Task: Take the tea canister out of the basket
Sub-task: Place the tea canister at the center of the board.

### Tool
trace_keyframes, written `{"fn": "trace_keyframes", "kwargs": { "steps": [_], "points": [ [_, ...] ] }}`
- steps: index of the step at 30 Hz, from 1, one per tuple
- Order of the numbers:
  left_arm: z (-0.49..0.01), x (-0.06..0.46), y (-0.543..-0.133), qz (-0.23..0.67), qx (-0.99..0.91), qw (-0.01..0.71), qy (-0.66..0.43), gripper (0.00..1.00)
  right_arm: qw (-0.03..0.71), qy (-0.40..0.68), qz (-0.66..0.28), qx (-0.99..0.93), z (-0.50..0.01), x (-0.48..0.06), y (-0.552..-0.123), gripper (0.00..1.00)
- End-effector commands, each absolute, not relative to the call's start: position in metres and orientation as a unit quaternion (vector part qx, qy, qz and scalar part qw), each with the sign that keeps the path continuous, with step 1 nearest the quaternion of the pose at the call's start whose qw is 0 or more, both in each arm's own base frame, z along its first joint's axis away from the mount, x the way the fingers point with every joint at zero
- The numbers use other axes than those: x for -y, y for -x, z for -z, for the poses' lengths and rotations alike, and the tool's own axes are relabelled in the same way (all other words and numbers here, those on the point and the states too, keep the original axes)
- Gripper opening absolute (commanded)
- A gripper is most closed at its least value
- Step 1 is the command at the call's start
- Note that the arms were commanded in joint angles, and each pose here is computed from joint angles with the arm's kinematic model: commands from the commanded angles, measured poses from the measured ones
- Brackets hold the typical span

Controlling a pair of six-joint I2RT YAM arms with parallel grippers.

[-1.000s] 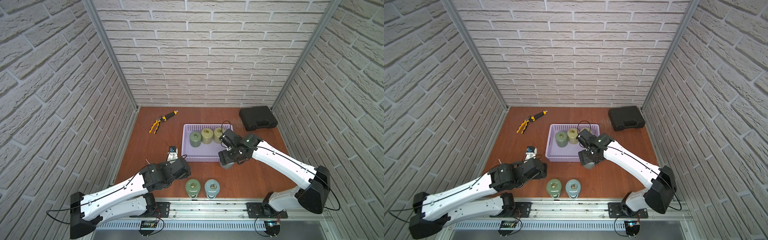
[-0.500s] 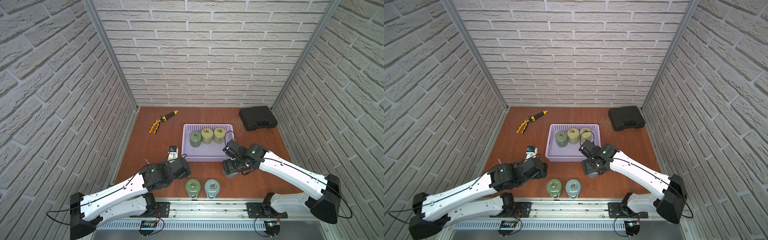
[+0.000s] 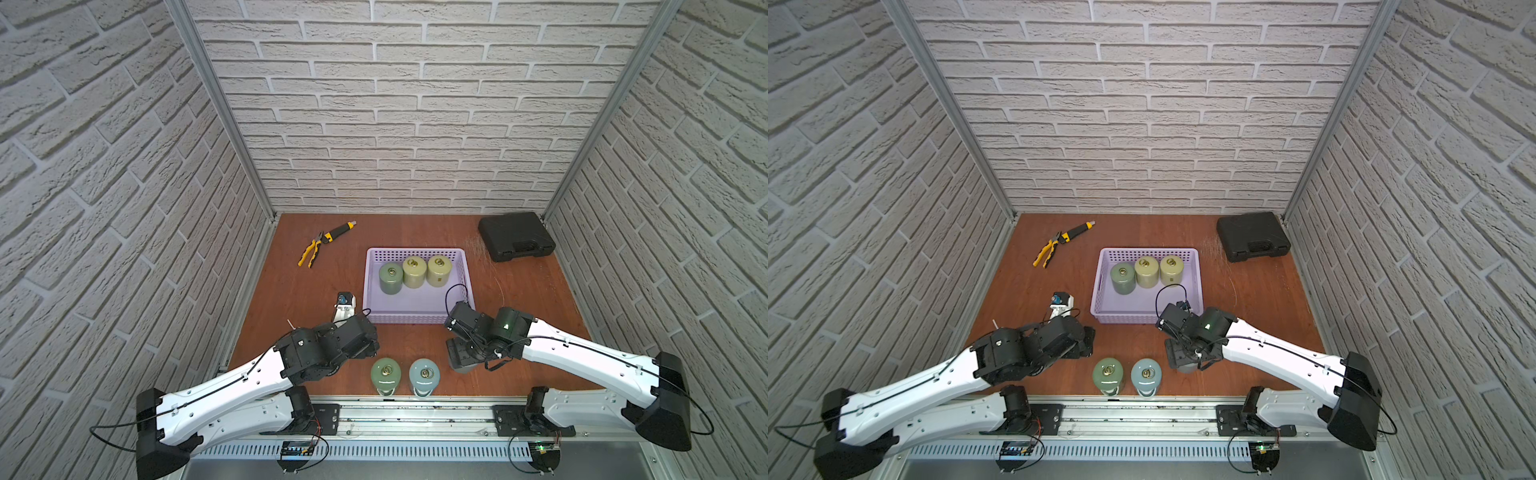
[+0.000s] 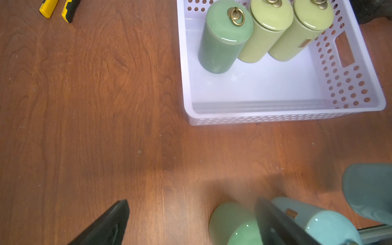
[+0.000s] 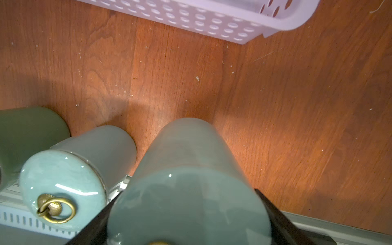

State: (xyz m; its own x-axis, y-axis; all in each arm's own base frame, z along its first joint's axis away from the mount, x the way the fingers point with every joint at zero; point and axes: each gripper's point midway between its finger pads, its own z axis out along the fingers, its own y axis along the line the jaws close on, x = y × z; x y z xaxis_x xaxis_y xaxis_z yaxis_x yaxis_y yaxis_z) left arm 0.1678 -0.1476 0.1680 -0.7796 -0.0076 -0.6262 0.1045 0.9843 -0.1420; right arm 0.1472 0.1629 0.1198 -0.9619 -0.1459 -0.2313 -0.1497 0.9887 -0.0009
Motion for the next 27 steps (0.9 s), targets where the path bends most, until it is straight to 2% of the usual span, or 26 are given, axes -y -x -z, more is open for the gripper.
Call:
{"fn": "trace_keyframes", "kwargs": {
  "steps": [1,27],
  "points": [
    [-0.164,0.144,-0.166,0.083,-0.94,0.329,-0.03,0.98,0.153,0.052,-0.028,-0.986,-0.128,-0.171,-0.153,0.49],
    [-0.161,0.138,-0.159,0.089,-0.942,0.322,-0.037,0.98,0.157,0.035,-0.028,-0.987,-0.099,-0.179,-0.123,0.49]
  ]
}}
